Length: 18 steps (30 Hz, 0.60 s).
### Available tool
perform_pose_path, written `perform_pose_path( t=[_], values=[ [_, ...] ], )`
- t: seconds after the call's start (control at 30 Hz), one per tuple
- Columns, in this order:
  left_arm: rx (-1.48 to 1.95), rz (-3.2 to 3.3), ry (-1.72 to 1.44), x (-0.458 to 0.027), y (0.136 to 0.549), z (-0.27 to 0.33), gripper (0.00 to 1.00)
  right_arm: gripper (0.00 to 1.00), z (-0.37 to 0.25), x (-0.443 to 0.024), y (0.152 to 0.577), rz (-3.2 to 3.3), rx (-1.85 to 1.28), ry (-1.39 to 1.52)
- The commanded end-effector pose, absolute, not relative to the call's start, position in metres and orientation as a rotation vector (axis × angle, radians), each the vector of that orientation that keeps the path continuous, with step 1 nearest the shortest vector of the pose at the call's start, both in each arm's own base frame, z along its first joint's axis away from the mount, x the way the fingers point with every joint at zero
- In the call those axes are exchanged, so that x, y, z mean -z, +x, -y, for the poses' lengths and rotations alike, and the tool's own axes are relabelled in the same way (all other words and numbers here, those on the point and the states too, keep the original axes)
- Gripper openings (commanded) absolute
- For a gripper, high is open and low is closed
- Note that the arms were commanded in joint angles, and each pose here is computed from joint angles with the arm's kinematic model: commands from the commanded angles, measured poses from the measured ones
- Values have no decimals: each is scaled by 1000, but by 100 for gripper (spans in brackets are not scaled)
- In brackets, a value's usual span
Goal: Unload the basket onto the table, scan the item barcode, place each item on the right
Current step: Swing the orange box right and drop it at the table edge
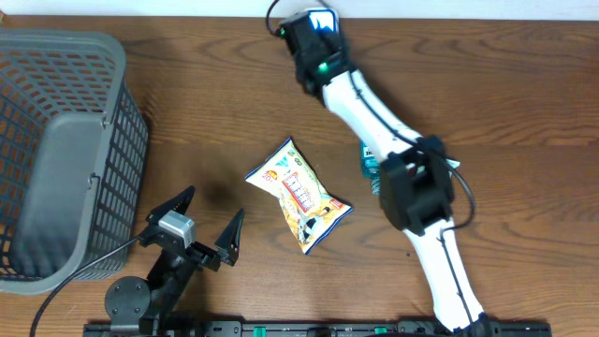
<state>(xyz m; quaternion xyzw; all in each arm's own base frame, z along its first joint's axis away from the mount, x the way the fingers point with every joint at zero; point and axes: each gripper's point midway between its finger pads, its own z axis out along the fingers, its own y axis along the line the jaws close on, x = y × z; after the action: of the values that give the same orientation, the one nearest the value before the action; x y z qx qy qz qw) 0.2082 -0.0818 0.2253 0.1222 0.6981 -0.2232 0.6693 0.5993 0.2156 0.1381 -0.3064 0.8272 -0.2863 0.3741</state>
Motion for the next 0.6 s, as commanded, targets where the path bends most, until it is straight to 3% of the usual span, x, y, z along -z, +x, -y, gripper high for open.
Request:
perform_pose_path(
  t=[0.0, 0.17, 0.43, 0.57],
  values=[
    [516, -1565, 285, -228, 206, 84, 98, 1, -147, -248, 590, -2105, 680, -439],
    [516, -1565, 285, -228, 206, 84, 98, 1, -46, -236, 552, -2353, 751, -207],
    [516, -1565, 285, -228, 206, 84, 98, 1, 153, -158, 471, -2595, 942, 591],
    [516, -1565, 285, -228, 206, 84, 98, 1, 249, -118, 400, -2601, 1021, 1035]
  ],
)
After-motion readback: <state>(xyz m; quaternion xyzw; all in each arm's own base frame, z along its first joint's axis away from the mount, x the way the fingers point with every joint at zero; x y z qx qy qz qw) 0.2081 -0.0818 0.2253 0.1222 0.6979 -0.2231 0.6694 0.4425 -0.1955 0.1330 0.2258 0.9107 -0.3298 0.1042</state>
